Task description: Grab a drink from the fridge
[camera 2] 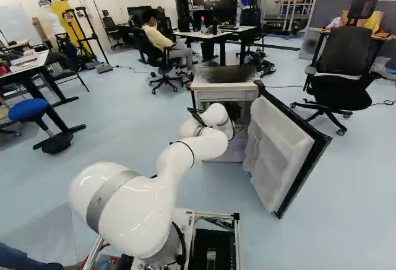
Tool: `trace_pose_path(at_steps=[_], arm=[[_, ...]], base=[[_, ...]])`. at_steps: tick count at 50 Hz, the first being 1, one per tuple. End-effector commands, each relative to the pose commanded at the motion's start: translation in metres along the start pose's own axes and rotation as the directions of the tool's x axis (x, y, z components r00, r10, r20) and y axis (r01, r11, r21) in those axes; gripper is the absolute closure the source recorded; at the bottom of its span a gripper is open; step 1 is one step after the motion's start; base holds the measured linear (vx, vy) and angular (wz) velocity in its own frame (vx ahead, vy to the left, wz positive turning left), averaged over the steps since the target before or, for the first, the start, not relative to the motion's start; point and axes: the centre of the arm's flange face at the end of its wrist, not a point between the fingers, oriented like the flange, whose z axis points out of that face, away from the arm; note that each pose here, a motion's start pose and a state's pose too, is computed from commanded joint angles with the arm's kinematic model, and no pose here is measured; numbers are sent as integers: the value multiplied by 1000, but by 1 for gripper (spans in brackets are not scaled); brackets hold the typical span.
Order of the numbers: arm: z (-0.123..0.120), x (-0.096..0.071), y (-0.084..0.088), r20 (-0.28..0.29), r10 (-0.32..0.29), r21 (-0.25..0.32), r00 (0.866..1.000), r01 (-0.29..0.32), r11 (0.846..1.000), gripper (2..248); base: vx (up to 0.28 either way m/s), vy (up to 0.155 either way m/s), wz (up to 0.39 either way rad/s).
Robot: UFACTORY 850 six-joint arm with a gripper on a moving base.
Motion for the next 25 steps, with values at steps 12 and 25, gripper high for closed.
trace_pose_path(at_steps=[12,25], arm=[[0,0,0,0,0,0,1000,0,1000,158],[-1,-2,1,5,1,-2,1000,-1,1000,158]], base=[[0,0,0],[0,0,0]])
